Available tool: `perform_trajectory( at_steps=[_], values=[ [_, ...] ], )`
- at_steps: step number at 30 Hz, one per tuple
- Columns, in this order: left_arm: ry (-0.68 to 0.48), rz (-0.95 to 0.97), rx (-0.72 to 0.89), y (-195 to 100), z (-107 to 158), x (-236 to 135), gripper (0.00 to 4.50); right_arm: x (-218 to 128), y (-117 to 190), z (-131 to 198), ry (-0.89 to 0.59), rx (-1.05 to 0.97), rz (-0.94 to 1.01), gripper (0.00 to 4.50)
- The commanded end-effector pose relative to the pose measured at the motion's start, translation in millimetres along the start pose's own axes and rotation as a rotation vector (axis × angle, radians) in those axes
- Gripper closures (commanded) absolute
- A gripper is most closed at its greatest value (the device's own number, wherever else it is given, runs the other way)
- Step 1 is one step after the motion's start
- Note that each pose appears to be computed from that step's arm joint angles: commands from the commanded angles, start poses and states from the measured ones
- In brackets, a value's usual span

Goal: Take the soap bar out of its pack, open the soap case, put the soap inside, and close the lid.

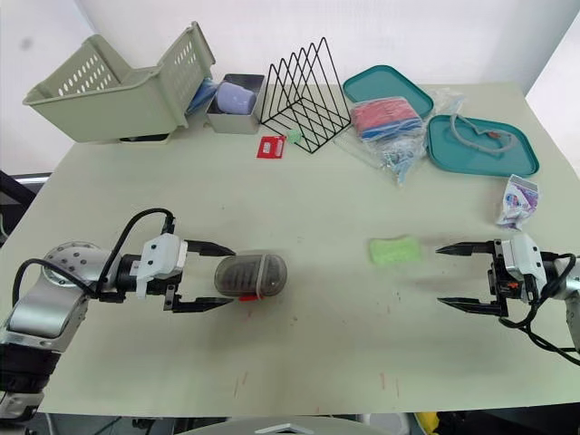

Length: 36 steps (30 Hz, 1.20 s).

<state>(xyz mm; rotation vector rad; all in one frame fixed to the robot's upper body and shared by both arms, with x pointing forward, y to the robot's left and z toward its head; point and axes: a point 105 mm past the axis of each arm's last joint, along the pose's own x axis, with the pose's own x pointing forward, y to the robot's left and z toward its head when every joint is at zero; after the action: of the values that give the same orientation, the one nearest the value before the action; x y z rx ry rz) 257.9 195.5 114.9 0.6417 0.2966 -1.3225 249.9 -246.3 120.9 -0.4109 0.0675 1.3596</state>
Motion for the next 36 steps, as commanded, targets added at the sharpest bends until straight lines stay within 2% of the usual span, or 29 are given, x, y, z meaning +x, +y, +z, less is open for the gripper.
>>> perform_trajectory(
  at_steps=[1,29,32,36],
  values=[
    [0.041,-0.013,0.015,5,-4,3,0.00,-3,-2,8,-0.023,-0.024,-0.001,0.05],
    [0.024,-0.090,0.042,10,3,15,0.00,0,8,-1,-0.012,0.003,-0.007,0.05],
    [0.026,-0.094,0.035,10,2,16,0.72,-1,7,0,-0.010,0.001,-0.008,0.00],
    [0.034,-0.097,0.036,7,0,17,0.72,0,6,0,-0.008,0.001,-0.007,0.00]
  ],
)
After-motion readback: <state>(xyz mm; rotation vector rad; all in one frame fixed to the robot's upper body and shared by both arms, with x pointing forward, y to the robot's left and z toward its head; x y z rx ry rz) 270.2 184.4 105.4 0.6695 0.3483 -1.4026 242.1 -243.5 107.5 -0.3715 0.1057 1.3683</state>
